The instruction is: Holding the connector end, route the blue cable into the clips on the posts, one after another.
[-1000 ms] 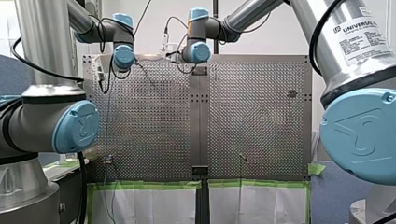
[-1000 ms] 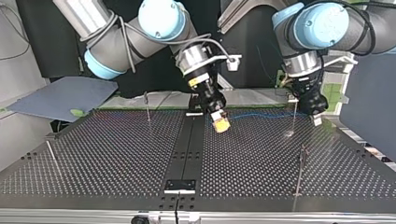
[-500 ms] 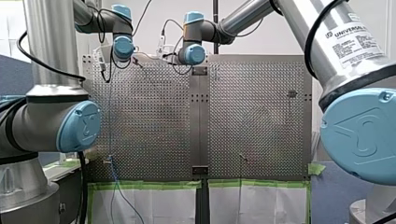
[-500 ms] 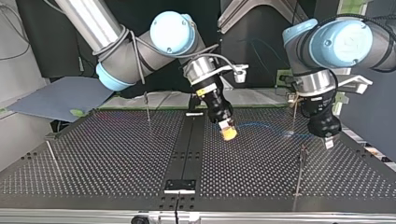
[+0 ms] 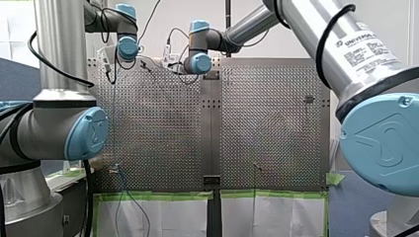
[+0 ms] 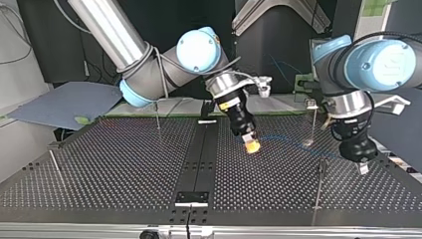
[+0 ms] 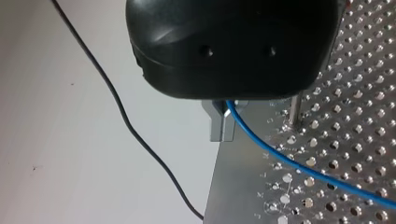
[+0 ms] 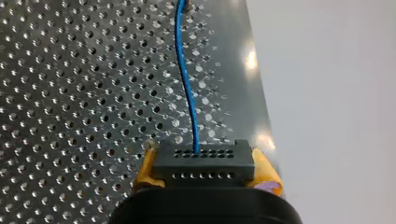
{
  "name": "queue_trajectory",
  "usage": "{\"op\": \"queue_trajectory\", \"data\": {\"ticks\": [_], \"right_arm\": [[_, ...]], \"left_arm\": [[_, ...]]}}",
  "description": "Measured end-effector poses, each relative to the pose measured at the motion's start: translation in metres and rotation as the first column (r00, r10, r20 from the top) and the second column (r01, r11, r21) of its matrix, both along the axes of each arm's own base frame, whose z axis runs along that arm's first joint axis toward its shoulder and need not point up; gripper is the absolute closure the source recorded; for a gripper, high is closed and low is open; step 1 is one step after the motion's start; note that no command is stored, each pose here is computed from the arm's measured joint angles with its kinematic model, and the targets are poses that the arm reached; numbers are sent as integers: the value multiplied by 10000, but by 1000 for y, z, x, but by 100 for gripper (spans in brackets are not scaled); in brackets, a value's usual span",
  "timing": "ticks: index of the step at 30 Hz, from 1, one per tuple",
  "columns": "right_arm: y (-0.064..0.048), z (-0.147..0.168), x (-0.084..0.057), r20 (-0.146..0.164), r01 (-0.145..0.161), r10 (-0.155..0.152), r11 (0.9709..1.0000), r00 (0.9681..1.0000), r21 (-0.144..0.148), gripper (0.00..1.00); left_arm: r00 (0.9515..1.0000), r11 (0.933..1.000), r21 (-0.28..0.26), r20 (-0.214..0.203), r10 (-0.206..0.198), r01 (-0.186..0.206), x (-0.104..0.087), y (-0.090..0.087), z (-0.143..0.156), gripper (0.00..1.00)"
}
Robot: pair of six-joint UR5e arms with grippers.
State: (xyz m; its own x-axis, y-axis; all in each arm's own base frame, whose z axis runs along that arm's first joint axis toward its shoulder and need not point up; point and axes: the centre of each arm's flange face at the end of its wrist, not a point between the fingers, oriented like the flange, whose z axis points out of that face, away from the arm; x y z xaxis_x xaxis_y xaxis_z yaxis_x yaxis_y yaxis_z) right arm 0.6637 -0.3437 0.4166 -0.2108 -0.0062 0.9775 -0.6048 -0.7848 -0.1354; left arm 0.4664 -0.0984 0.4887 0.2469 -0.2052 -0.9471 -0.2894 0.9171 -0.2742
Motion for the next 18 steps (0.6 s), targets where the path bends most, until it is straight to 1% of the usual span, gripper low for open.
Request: {"op": "queue_trajectory", "data": {"ticks": [4, 8, 12, 15, 18], "right_arm": [[-3, 2, 6, 11, -23, 23, 10000, 10000, 25, 100], [-5, 5, 11, -22, -42, 42, 10000, 10000, 56, 100], [-7, 18, 15, 105, -55, 55, 10000, 9999, -41, 100], [-8, 22, 16, 168, -58, 59, 9999, 9998, -89, 100], [-9, 19, 18, 130, -60, 61, 10000, 9999, -60, 100]], "left_arm": [[10000, 10000, 2, -35, -62, 62, 2, 4, -1, 100], [9995, 9997, 25, -169, -251, 252, 8, 6, -6, 100], [9984, 9989, 52, -333, -458, 460, 14, 6, -14, 100], [9981, 9988, 64, -367, -493, 495, 16, 8, -15, 100], [9981, 9988, 66, -387, -483, 486, 17, 11, -16, 100]]}}
